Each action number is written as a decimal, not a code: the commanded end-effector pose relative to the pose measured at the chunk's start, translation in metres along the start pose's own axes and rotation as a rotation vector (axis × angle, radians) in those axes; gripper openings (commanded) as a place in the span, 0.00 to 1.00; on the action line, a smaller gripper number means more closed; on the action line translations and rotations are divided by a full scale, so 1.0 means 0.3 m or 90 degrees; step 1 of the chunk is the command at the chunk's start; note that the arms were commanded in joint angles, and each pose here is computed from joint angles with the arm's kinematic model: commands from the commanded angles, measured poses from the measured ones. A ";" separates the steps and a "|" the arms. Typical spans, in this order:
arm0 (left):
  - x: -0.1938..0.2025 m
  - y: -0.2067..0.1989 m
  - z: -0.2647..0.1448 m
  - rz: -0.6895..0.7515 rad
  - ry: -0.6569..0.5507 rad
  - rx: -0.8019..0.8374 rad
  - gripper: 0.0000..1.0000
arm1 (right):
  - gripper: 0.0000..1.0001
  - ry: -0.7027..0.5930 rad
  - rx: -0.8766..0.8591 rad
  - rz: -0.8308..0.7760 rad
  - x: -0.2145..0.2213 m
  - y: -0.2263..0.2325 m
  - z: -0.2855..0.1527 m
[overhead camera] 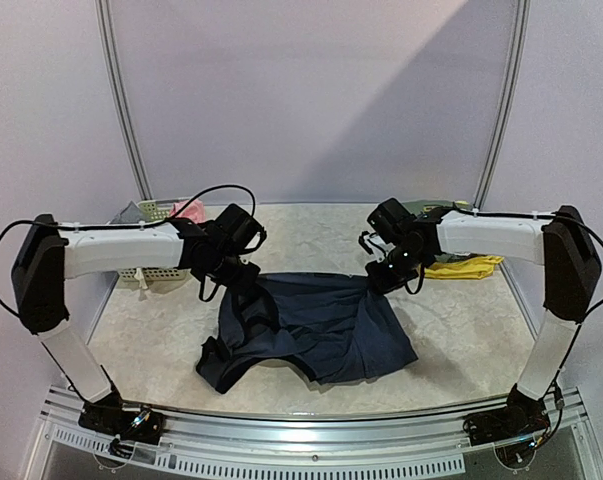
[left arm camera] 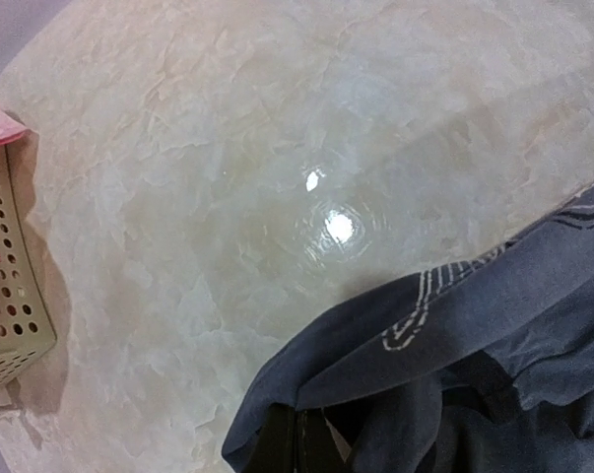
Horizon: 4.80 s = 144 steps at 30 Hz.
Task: Fold and stack the mixed laundry pile
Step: Adjust the crumpled tank top at the center of the board, then pick up the crumpled tank top from the center of the board.
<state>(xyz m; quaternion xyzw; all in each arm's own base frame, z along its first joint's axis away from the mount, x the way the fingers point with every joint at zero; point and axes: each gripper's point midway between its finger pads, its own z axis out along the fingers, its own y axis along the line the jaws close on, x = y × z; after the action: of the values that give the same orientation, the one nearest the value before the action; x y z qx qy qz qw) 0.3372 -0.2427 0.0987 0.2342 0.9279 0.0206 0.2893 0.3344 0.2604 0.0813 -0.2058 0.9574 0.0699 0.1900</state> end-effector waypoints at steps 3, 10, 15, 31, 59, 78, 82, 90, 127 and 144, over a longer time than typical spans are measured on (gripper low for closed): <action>-0.058 0.037 0.113 -0.020 -0.007 -0.013 0.07 | 0.33 -0.024 0.050 0.047 -0.077 -0.093 0.023; -0.069 0.059 0.080 -0.040 -0.033 -0.037 0.75 | 0.58 -0.055 0.082 0.059 -0.079 -0.133 -0.074; -0.039 0.008 -0.053 -0.011 -0.061 -0.020 0.73 | 0.60 -0.084 0.044 0.059 -0.033 -0.099 -0.148; 0.089 -0.264 0.021 -0.060 -0.054 0.193 0.44 | 0.59 -0.176 -0.042 0.061 0.042 -0.046 -0.276; 0.118 -0.321 0.171 -0.077 -0.014 0.196 0.30 | 0.57 -0.144 -0.042 0.050 0.085 -0.045 -0.214; -0.053 -0.214 -0.051 -0.080 -0.142 0.162 0.00 | 0.56 -0.144 -0.107 0.000 0.117 0.075 -0.251; -0.079 -0.182 -0.078 -0.082 -0.158 0.146 0.00 | 0.56 -0.134 -0.138 -0.020 0.155 0.127 -0.258; -0.137 -0.116 -0.108 -0.104 -0.194 0.121 0.00 | 0.54 -0.066 -0.222 -0.132 0.326 0.322 -0.247; -0.157 -0.067 -0.039 -0.113 -0.166 0.101 0.00 | 0.30 0.046 -0.093 -0.170 0.545 0.326 -0.007; -0.153 -0.060 -0.030 -0.111 -0.160 0.092 0.00 | 0.34 0.040 -0.047 -0.157 0.513 0.322 -0.012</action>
<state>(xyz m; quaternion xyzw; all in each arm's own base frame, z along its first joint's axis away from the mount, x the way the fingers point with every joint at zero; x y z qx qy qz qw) 0.3505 -0.2819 0.1298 0.1759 0.8979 -0.1100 0.3881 0.1549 0.2888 0.0207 -0.3434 0.9239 0.0941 0.1400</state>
